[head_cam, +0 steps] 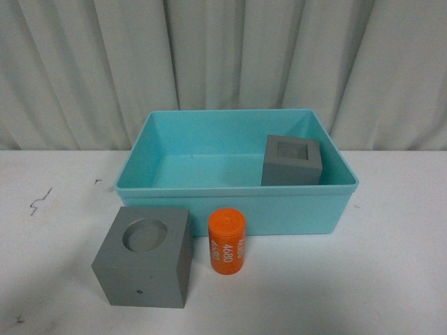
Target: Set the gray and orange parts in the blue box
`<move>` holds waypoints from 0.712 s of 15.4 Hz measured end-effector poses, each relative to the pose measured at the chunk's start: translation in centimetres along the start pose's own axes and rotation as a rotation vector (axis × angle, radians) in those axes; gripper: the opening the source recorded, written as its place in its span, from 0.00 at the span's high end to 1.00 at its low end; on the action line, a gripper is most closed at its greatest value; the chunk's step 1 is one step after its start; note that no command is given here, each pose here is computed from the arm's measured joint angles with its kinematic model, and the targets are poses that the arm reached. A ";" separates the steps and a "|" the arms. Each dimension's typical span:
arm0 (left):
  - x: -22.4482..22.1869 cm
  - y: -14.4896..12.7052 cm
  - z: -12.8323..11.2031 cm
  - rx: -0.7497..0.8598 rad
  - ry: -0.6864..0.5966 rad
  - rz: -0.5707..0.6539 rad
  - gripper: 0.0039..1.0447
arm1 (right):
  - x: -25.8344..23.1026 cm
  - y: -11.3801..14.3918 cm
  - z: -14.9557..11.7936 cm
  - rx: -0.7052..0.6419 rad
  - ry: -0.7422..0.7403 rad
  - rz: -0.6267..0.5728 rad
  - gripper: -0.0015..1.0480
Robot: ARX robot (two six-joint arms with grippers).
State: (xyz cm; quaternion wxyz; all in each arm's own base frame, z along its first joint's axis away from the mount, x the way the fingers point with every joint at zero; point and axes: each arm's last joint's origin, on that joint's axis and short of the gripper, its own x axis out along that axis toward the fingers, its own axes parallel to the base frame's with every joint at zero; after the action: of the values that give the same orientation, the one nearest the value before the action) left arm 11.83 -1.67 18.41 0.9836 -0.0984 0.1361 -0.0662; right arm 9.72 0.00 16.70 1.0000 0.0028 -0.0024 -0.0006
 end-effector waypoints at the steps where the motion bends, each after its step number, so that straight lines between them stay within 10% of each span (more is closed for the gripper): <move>1: 0.9 -1.0 0.9 -0.012 -0.016 -0.046 0.06 | 0.0 0.0 0.0 0.000 0.001 0.000 0.07; 11: 17.6 -4.0 -0.1 0.047 0.411 -0.057 0.06 | 0.0 0.0 0.0 0.000 0.000 0.000 0.06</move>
State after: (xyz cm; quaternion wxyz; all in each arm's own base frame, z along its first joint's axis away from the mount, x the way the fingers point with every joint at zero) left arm 28.13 -8.33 14.66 0.9349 -0.0636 0.3295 -0.1157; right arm 9.72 0.00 16.69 1.0000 0.0028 -0.0022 -0.0006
